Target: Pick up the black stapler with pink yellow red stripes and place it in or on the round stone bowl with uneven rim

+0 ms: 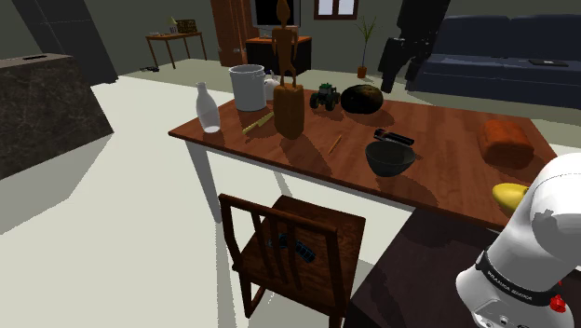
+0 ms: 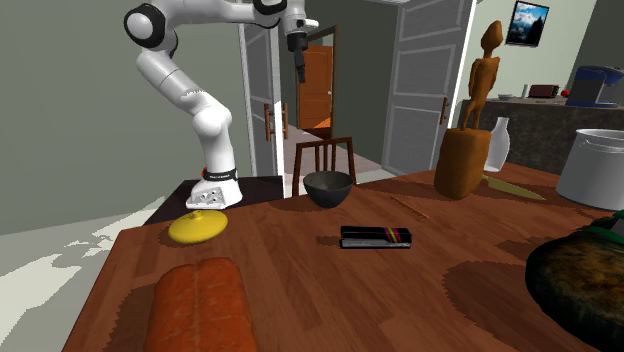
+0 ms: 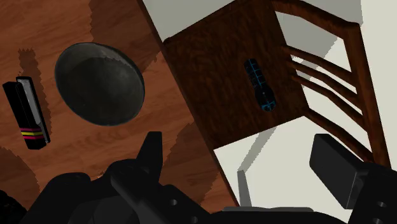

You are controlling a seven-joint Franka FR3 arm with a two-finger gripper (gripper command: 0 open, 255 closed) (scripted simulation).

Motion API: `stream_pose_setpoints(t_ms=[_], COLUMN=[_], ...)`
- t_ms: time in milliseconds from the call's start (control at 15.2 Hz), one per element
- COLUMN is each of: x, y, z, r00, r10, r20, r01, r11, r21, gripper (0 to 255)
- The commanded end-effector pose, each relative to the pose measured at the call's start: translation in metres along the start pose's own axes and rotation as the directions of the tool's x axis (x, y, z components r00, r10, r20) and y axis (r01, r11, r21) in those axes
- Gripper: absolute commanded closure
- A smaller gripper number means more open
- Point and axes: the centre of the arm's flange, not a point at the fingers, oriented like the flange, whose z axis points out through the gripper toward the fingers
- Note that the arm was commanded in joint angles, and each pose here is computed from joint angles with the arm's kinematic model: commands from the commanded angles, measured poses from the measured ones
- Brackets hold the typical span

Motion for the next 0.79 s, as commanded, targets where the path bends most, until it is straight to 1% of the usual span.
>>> stream_pose_setpoints(t_ms=[0, 726], x=[0.0, 0.046], y=[0.0, 0.107], z=[0.0, 0.09], r00=[1.0, 1.0], r10=[0.0, 0.001], r20=[0.0, 0.031], r01=[0.0, -0.001], r11=[1.0, 1.0], r21=[0.0, 0.005], gripper=[0, 0])
